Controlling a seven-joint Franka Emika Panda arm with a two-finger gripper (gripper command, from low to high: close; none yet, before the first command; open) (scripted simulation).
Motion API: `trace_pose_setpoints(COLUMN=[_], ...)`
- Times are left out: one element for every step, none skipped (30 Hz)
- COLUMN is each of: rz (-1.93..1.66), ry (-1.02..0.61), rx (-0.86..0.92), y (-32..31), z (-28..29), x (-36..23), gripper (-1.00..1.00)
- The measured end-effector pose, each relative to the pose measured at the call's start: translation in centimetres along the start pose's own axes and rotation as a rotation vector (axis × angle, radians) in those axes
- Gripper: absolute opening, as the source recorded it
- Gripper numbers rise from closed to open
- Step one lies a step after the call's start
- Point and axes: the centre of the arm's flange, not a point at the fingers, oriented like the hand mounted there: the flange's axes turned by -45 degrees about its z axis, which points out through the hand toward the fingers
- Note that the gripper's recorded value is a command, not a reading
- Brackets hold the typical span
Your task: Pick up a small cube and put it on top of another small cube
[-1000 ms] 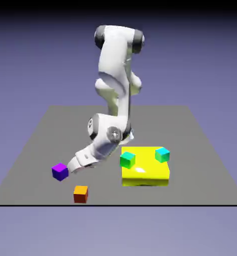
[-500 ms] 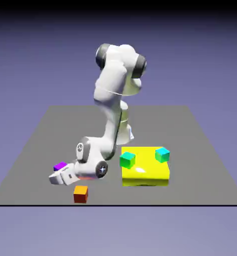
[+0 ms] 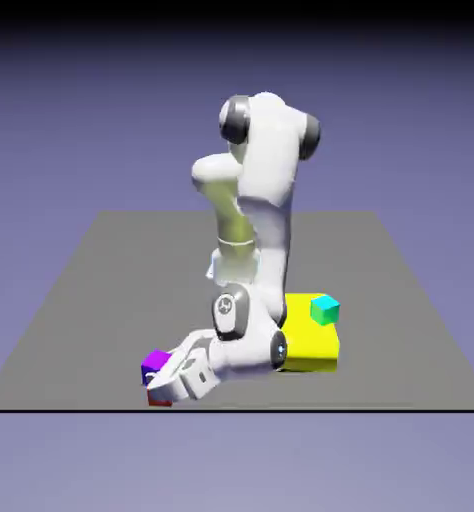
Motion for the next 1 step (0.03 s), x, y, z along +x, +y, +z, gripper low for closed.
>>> trace_pose_setpoints(rz=[0.0], ry=[0.0], rx=[0.0], y=[-0.01], z=[-2.13], x=[-0.67], gripper=[1.0])
